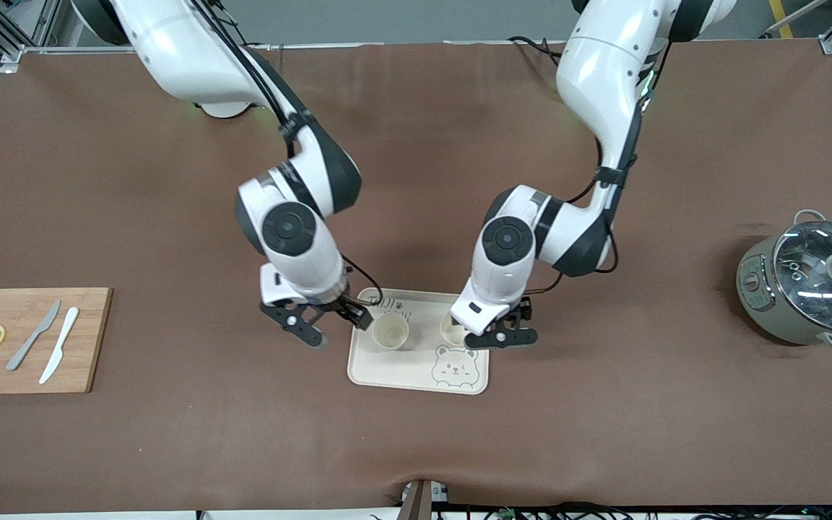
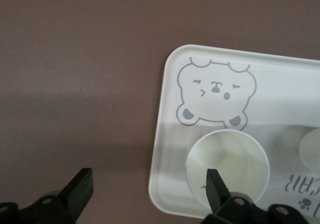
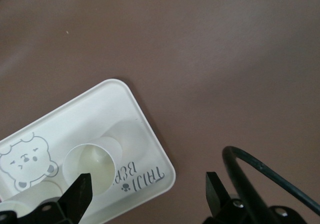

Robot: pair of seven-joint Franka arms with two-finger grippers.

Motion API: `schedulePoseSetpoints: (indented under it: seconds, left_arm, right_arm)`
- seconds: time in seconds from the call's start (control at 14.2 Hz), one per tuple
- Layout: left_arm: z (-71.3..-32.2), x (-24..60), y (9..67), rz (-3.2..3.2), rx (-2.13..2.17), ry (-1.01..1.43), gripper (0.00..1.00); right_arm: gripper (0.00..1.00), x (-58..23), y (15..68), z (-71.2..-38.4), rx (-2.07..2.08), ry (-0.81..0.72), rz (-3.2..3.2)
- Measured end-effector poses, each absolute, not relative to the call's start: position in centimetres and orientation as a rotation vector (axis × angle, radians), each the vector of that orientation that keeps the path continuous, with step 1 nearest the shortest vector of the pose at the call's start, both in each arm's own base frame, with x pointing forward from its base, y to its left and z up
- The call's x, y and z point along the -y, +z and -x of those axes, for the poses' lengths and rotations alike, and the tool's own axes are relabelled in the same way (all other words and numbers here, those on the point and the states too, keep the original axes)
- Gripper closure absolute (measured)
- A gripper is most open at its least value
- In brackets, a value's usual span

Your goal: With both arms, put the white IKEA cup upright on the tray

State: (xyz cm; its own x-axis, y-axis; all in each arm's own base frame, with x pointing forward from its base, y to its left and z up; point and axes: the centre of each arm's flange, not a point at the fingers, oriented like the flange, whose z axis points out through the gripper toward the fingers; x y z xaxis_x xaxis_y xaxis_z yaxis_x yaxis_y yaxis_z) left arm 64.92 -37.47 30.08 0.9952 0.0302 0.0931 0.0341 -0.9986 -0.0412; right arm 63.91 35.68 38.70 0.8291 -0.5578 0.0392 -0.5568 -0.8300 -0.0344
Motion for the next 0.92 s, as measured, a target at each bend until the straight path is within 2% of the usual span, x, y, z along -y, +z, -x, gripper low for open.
schedulePoseSetpoints:
  seconds: [0.28, 0.56, 0.78, 0.92]
  left_arm:
    - [-69.3, 27.7, 37.2, 3.111, 0.002, -0.174, 0.00]
    - [-72.7, 17.0, 38.1, 3.101, 0.085, -0.186, 0.00]
    - [-73.1, 12.7, 42.0, 3.109, 0.011, -0.245, 0.00]
    - [-72.2, 11.1, 46.3, 3.117, -0.033, -0.256, 0.00]
  right_arm:
    - [0.00, -31.4, 48.4, -61.2, -0.851, 0.060, 3.037]
    - [0.00, -21.6, 57.7, -58.9, -0.663, 0.165, 3.102]
    - [0.00, -13.2, 63.3, -57.0, -0.500, 0.176, 3.116]
    - [0.00, -8.1, 65.1, -56.3, -0.398, 0.172, 3.118]
